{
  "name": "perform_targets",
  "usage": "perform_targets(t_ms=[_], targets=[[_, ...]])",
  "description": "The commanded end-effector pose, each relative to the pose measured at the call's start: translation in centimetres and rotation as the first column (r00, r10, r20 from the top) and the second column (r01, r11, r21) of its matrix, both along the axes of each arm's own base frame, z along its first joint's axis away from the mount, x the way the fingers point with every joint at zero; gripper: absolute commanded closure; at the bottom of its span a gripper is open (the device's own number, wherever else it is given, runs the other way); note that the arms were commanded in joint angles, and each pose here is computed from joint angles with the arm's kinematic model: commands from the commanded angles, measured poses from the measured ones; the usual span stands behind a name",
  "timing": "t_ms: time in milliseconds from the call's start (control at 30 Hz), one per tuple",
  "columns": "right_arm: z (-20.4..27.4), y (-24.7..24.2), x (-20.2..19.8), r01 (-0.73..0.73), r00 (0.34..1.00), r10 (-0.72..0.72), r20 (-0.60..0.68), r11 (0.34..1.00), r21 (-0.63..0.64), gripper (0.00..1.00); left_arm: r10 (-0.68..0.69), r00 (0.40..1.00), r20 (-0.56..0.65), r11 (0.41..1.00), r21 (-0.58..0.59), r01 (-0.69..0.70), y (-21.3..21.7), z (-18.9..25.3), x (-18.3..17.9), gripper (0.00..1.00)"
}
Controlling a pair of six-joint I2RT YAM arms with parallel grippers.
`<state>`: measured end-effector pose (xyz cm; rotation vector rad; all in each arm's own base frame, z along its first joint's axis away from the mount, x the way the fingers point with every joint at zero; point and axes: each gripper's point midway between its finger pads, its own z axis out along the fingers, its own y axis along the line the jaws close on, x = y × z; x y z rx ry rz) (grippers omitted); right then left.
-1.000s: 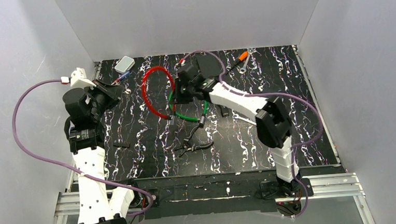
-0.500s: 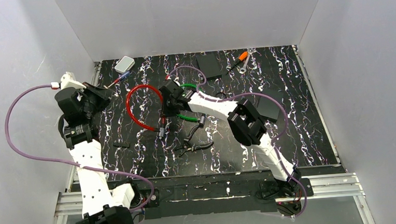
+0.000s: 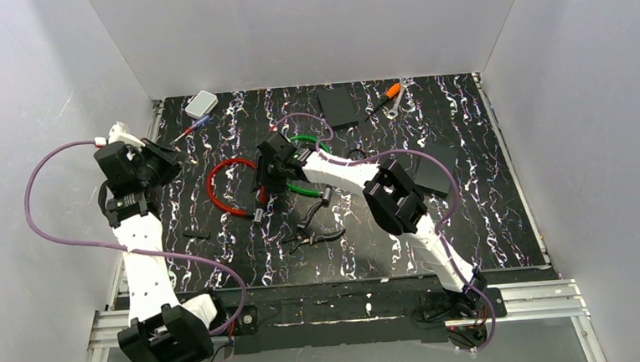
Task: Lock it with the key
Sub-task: Place the lock at the center of the board, then place the key at the center of the board.
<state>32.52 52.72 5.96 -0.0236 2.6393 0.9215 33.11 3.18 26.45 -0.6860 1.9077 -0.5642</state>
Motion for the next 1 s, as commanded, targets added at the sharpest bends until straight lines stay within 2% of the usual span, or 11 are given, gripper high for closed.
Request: perform_targets(t_ms=[0,133,233,367,467,700,833,967], targets=[[5.4,2.2,-0.3,-0.028,0.999,0.024,0.027,0.989,0.148,0.47,-0.070,0.997,0.024,0.997,0.024,0.069,-0.5,0.3,0.3,1.00],[9.1,2.1,-0.2,-0.068,0.996,0.053,0.078,0.974,0.216,0.38,-0.127,0.991,-0.030,0.991,0.035,0.129,-0.5,-1.4,0.9,1.00],[12.4,0.9,0.6,-0.096,0.987,0.060,0.146,0.961,0.258,0.27,-0.184,0.981,-0.063,0.982,0.041,0.187,-0.6,-2.5,1.7,1.00],[15.9,-2.6,2.1,-0.105,0.975,0.040,0.217,0.950,0.295,0.12,-0.270,0.952,-0.141,0.956,0.082,0.283,-0.8,-4.6,2.6,1.00],[16.7,-6.3,3.5,-0.104,0.970,0.033,0.243,0.953,0.286,0.02,-0.337,0.914,-0.225,0.926,0.095,0.365,-1.7,-6.5,3.0,0.99],[16.9,-15.0,6.1,-0.128,0.965,0.067,0.252,0.964,0.233,0.02,-0.435,0.797,-0.419,0.812,0.200,0.548,-4.5,-11.2,3.7,0.91],[17.0,-20.8,7.2,-0.113,0.958,0.054,0.281,0.974,0.196,0.02,-0.415,0.755,-0.508,0.762,0.259,0.593,-5.0,-13.7,4.4,0.93],[15.9,-24.8,6.7,-0.091,0.967,0.037,0.253,0.975,0.204,0.02,-0.411,0.702,-0.581,0.745,0.230,0.626,-5.0,-16.6,4.7,0.94]])
